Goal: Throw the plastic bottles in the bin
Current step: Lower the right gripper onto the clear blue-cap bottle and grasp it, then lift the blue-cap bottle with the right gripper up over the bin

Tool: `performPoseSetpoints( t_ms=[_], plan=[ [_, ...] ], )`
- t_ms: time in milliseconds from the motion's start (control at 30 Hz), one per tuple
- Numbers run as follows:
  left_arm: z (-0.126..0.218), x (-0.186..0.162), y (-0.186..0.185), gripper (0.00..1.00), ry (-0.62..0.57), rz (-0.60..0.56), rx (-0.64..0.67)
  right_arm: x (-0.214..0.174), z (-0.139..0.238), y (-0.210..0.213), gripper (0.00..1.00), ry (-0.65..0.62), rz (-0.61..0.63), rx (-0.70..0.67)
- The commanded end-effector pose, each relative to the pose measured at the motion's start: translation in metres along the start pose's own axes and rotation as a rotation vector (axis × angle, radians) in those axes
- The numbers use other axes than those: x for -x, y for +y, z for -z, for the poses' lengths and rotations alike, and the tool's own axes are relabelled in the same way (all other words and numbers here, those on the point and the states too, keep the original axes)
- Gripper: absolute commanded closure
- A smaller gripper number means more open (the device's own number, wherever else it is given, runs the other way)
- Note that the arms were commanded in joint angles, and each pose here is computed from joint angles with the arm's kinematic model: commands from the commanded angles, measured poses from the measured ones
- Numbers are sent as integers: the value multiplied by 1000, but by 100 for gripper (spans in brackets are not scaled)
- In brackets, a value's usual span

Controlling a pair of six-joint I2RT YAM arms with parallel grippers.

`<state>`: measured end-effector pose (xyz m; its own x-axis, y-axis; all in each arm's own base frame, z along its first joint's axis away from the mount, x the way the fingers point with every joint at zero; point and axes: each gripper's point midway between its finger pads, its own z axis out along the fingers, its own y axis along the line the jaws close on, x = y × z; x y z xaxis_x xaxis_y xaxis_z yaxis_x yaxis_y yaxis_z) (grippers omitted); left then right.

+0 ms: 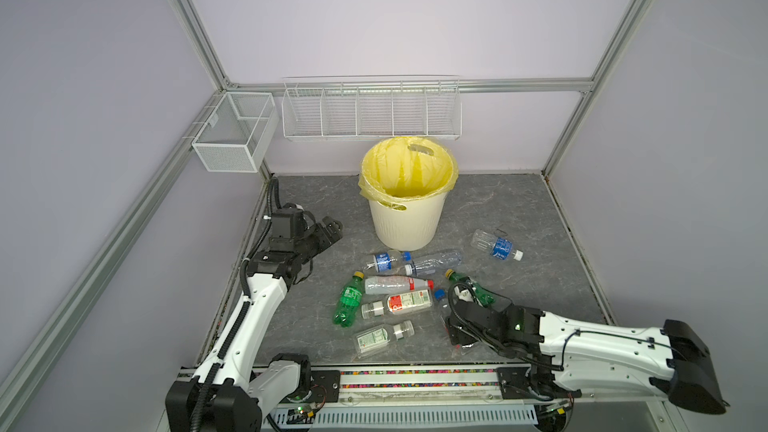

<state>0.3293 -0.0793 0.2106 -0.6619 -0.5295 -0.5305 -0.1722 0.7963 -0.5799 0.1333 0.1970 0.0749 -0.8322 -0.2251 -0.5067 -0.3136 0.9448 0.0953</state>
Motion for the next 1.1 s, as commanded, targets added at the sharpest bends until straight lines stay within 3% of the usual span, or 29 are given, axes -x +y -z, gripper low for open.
performPoseSetpoints(
  t_ms=[0, 467, 733, 1067],
  plan=[
    [-1, 0, 4, 0, -5, 5, 6, -6, -6, 2, 12, 11, -13, -6],
    [-6, -1, 8, 0, 3, 8, 17, -28, -29, -3, 11, 80, 0, -63],
    [-8, -2, 17, 0, 4, 6, 59, -28, -31, -1, 1, 79, 15, -59],
    [-8, 0, 17, 0, 2, 13, 59, -28, -30, 5, 22, 80, 33, -50]
  ],
)
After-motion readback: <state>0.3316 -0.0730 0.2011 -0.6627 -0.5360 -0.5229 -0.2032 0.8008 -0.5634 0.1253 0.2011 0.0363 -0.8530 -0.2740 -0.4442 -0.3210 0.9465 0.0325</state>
